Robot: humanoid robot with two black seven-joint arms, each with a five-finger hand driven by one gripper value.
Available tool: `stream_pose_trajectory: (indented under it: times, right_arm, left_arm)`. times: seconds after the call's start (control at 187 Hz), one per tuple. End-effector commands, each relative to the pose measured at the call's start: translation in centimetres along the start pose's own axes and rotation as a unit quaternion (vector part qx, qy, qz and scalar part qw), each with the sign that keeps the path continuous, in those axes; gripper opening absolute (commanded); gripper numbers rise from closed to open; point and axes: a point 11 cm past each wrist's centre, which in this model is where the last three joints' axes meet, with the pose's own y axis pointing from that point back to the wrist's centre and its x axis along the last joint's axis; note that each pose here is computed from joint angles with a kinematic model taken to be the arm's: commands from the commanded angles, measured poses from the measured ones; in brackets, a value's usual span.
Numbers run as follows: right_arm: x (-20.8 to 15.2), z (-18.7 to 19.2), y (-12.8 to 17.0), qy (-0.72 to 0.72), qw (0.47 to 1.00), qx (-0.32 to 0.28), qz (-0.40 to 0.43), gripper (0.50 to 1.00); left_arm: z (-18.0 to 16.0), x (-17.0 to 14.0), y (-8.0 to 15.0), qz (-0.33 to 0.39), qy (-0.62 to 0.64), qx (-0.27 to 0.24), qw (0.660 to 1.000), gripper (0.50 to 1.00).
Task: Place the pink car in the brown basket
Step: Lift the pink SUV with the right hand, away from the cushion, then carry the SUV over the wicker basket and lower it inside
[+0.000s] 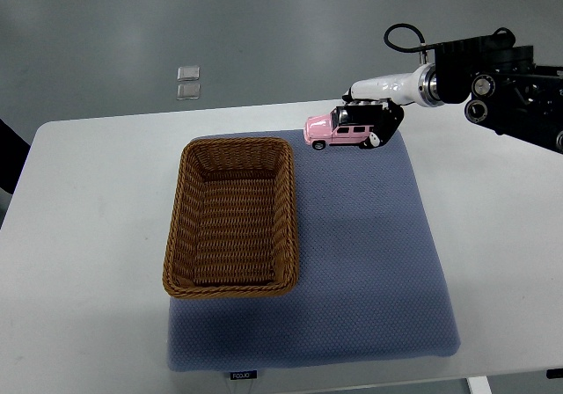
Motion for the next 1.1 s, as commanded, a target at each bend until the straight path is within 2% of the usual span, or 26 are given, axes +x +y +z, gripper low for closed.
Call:
stream_pose_trajectory:
  times: [0.0,0.391,0.842,0.922,0.976,1.045,1.094]
  right_arm:
    - [0.5,-2.2,-0.5,0.011,1.000,0.020,-0.002,0.500]
    - [-3.2,-12.1,-4.5,0.041,0.992,0.112,-0.043,0.500]
    - [-8.8,-13.7,-7.8,0.010,0.990,0.117,-0.074,0.509]
    - [-9.4,-13.5,-8.3,0.006,0.991,0.113,-0.070,0.545]
    - [-9.5,-13.6,-8.5,0.004,0.991,0.113,-0.065,0.599]
    - [-9.5,-13.7,-8.5,0.003,0.991,0.115,-0.063,0.699]
    - [-9.5,-13.7,-8.5,0.002,0.991,0.115,-0.062,0.748]
  left_arm:
    - [0.0,0.0,0.0,0.000,0.000,0.000,1.000,1.000]
    - [0.0,0.0,0.0,0.000,0.000,0.000,1.000,1.000]
    - [0.0,0.0,0.0,0.000,0.000,0.000,1.000,1.000]
    - [0.0,0.0,0.0,0.000,0.000,0.000,1.000,1.000]
    - [0.0,0.0,0.0,0.000,0.000,0.000,1.000,1.000]
    - [0.0,0.0,0.0,0.000,0.000,0.000,1.000,1.000]
    - [0.0,0.0,0.0,0.000,0.000,0.000,1.000,1.000]
